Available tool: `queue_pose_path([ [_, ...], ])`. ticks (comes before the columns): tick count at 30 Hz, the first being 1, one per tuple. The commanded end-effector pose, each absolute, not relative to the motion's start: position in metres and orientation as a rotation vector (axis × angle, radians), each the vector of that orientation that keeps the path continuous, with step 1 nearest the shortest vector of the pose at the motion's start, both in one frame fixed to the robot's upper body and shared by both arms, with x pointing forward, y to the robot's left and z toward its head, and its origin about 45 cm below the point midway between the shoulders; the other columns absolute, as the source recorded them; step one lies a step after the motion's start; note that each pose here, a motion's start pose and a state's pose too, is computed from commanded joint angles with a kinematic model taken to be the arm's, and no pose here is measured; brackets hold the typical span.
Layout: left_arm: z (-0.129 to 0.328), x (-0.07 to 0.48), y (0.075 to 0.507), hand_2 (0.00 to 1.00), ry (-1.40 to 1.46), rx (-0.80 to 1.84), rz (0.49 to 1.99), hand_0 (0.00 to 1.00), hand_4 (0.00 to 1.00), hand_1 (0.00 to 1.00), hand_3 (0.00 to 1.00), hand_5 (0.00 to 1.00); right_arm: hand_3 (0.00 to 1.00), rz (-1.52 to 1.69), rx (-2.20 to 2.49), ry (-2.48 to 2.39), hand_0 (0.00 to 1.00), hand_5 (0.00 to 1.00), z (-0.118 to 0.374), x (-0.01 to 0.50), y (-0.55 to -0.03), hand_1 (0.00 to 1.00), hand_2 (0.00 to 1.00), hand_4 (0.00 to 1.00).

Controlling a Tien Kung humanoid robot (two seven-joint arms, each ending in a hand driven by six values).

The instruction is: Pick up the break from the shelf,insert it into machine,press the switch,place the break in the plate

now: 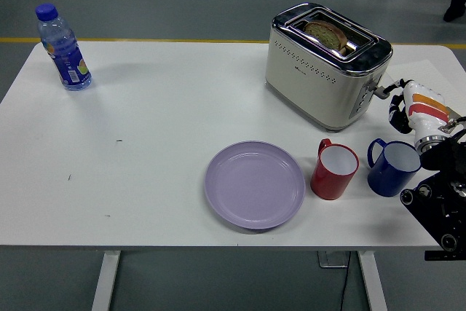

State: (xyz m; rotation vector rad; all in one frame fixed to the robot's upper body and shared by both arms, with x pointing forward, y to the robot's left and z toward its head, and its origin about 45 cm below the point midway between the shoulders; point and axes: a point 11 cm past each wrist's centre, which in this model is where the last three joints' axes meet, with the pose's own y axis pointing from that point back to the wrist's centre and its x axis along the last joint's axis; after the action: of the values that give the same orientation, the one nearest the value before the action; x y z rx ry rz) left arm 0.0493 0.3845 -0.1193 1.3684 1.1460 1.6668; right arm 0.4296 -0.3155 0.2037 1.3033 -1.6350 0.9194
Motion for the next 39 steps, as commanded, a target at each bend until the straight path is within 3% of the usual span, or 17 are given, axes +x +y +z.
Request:
queue_pose_path([
  [13, -0.12, 0.048, 0.384, 0.701, 1.148, 1.37, 1.665, 0.676, 0.472, 0.648, 0.654, 0.942, 0.58, 0.919, 1.214, -1.752, 0.298, 0.002, 0.232, 0.43, -0.338, 0.271, 0.367, 0.301],
  [14, -0.12, 0.048, 0.384, 0.701, 1.148, 1.371, 1.664, 0.676, 0.472, 0.648, 0.654, 0.942, 0.66, 0.914, 1.203, -1.769, 0.306, 0.002, 0.235, 0.43, -0.342, 0.298, 0.401, 0.443],
  [19, -0.12, 0.047, 0.384, 0.701, 1.149, 1.375, 1.662, 0.676, 0.472, 0.648, 0.654, 0.942, 0.66, 0.874, 1.194, -1.863, 0.306, 0.002, 0.249, 0.428, -0.355, 0.298, 0.401, 0.443],
  [20, -0.12, 0.046, 0.384, 0.701, 1.149, 1.376, 1.662, 0.676, 0.472, 0.648, 0.653, 0.941, 0.876, 0.856, 1.205, -1.887, 0.349, 0.002, 0.251, 0.427, -0.357, 0.433, 0.559, 0.584],
  [25, -0.12, 0.045, 0.384, 0.701, 1.149, 1.381, 1.658, 0.676, 0.472, 0.648, 0.653, 0.941, 0.876, 0.784, 1.308, -1.953, 0.349, 0.002, 0.261, 0.428, -0.36, 0.433, 0.559, 0.584],
  [26, -0.12, 0.045, 0.385, 0.701, 1.149, 1.382, 1.658, 0.676, 0.472, 0.649, 0.653, 0.942, 0.995, 0.778, 1.331, -1.968, 0.748, 0.123, 0.264, 0.428, -0.359, 0.721, 0.895, 0.714],
  [37, -0.12, 0.042, 0.385, 0.701, 1.15, 1.388, 1.654, 0.675, 0.472, 0.648, 0.654, 0.944, 0.998, 0.795, 1.469, -2.035, 0.789, 0.172, 0.292, 0.435, -0.343, 0.758, 0.922, 0.751],
  [39, -0.12, 0.042, 0.385, 0.701, 1.15, 1.388, 1.654, 0.675, 0.471, 0.648, 0.652, 0.943, 0.944, 0.814, 1.497, -2.023, 0.823, 0.193, 0.3, 0.439, -0.336, 0.778, 0.927, 0.77],
])
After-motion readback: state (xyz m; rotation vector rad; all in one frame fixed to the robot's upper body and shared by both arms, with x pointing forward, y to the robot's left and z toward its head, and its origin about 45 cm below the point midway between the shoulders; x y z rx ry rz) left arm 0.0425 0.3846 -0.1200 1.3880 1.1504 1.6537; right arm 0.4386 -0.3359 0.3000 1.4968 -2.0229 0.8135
